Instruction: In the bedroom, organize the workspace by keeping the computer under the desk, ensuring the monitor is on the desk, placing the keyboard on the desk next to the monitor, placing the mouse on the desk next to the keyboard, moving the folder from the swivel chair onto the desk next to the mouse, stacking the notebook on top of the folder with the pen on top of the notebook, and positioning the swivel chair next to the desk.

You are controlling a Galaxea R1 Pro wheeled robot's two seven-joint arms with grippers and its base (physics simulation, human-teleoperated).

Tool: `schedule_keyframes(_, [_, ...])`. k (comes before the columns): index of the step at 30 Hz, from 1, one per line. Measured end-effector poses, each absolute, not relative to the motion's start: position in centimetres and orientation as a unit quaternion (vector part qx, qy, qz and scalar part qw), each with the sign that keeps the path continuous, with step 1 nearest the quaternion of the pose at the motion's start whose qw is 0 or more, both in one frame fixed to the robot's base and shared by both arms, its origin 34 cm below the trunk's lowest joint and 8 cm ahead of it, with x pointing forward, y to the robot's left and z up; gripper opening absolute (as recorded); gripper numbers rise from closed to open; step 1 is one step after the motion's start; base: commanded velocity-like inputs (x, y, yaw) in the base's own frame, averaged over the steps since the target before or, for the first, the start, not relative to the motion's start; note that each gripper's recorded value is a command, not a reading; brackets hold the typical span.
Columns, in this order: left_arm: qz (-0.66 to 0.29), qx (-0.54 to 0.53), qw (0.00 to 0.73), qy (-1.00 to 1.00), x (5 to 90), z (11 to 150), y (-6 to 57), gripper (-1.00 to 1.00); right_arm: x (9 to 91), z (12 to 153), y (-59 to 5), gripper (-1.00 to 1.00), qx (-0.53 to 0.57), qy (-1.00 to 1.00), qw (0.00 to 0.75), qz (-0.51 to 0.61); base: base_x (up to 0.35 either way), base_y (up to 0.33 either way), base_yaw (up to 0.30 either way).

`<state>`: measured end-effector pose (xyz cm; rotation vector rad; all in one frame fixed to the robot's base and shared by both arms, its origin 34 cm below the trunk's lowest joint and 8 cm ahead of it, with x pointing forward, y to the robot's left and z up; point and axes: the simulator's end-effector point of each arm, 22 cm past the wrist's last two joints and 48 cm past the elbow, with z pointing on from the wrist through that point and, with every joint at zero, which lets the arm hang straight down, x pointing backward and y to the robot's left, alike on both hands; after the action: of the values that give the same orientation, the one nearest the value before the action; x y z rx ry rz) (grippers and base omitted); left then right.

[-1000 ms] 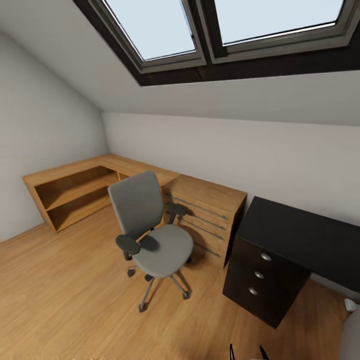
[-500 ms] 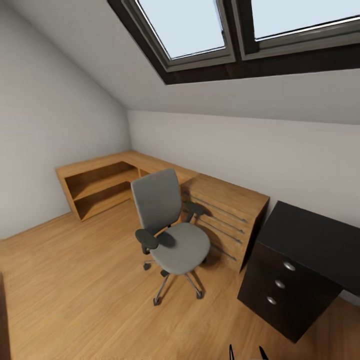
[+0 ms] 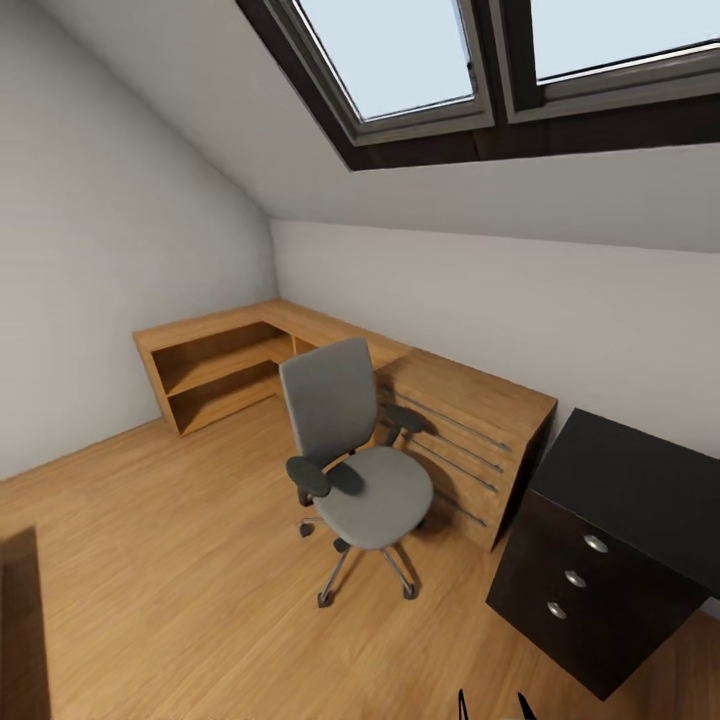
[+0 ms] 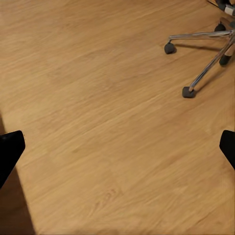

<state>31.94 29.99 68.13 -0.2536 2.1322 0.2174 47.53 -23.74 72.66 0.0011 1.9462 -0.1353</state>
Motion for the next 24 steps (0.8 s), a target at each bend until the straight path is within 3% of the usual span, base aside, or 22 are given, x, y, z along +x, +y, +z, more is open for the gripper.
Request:
schedule_keyframes(3, [0.09, -0.104, 0.456, 0.879, 31.4, 67.8, 30.0, 1.0, 47.5, 73.0, -23.6, 1.0, 0.0, 0.826, 0.561, -0.056, 0.0, 0.0, 0.0])
schedule_keyframes(4, [0.103, -0.112, 0.416, 0.896, 30.2, 66.4, 30.5, 1.0, 47.5, 73.1, -23.6, 1.0, -0.002, 0.825, 0.562, -0.055, 0.0, 0.0, 0.0])
schedule_keyframes(16, [0.106, -0.113, 0.4, 0.903, 29.3, 66.9, 30.6, 1.0, 47.0, 74.2, -23.6, 1.0, 0.0, 0.825, 0.562, -0.056, 0.0, 0.0, 0.007])
schedule_keyframes(24, [0.105, -0.112, 0.4, 0.904, 29.0, 67.6, 30.5, 1.0, 46.8, 74.9, -23.6, 1.0, 0.002, 0.825, 0.563, -0.058, 0.0, 0.0, 0.236])
